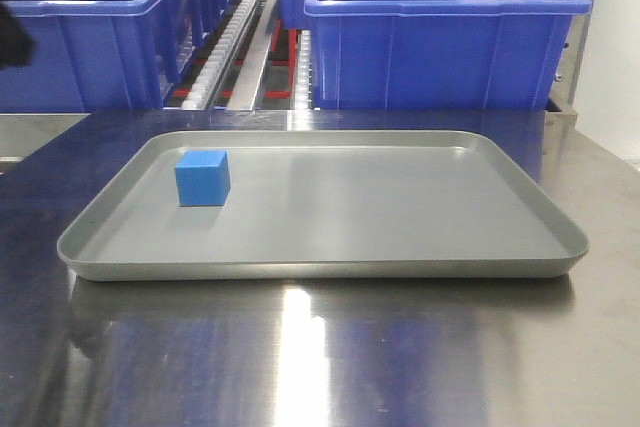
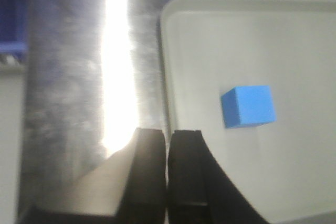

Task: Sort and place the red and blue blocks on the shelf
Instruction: 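Lower the open left gripper over the blue cube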

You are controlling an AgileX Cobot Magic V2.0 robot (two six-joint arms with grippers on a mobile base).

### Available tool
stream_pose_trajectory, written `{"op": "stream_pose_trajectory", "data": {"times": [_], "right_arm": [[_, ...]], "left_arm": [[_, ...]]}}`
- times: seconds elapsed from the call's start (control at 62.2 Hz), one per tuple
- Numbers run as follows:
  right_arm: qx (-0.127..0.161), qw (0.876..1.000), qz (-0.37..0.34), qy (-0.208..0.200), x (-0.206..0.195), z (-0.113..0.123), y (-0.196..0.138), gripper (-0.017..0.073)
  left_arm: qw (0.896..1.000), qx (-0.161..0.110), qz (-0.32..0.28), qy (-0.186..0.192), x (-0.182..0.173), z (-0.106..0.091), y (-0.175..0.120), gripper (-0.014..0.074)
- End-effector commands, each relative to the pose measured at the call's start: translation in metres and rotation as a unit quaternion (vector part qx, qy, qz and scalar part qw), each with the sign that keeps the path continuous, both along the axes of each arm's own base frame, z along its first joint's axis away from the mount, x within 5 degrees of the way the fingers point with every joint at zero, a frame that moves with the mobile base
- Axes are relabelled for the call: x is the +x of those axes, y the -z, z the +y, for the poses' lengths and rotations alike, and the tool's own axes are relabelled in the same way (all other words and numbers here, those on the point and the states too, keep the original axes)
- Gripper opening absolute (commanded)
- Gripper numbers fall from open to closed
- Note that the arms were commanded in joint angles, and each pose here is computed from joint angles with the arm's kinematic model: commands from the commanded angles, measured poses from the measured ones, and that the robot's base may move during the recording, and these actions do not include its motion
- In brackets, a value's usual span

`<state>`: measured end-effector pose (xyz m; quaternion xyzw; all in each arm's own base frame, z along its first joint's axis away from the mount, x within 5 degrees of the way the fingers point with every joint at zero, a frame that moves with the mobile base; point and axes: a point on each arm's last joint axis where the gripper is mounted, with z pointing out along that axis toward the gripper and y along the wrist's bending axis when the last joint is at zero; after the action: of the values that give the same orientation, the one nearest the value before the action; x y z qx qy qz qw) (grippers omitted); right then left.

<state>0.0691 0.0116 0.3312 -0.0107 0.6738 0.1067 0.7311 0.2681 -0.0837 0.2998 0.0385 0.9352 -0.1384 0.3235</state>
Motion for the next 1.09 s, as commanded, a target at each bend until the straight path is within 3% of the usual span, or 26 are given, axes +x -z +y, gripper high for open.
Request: {"op": "stream_pose_trajectory", "data": {"times": [0.0,0.209,0.402,0.531,0.837,0.933,1.078], "right_arm": [[0.005,0.998,-0.055,0.008,-0.002,-0.002,-0.016,0.0048],[0.005,0.998,-0.055,0.008,-0.002,-0.002,-0.016,0.0048],[0.005,0.998,-0.055,0.008,-0.002,-0.002,-0.016,0.0048],[0.005,0.998,-0.055,0.008,-0.002,-0.002,-0.016,0.0048],[0.005,0.998,-0.055,0.008,-0.002,-0.002,-0.016,0.0048],[0.005,0.998,-0.055,0.008,-0.002,-0.002,-0.016,0.0048],[0.005,0.998,-0.055,0.008,-0.002,-0.002,-0.016,0.0048]], "left_arm": [[1.000,-0.019,-0.010,-0.010,0.017,-0.015,-0.018,0.0127],[0.998,0.017,0.063,-0.027,0.046,-0.046,-0.016,0.0127],[0.984,0.064,0.121,-0.118,0.062,-0.061,-0.014,0.0126],[0.979,0.105,0.131,-0.112,0.065,-0.074,-0.018,0.0126],[0.990,0.081,0.088,-0.075,0.074,-0.103,-0.015,0.0125],[0.989,0.074,0.108,-0.070,0.074,-0.111,-0.005,0.0126],[0.986,0.043,0.143,-0.069,0.073,-0.118,0.004,0.0128]]}}
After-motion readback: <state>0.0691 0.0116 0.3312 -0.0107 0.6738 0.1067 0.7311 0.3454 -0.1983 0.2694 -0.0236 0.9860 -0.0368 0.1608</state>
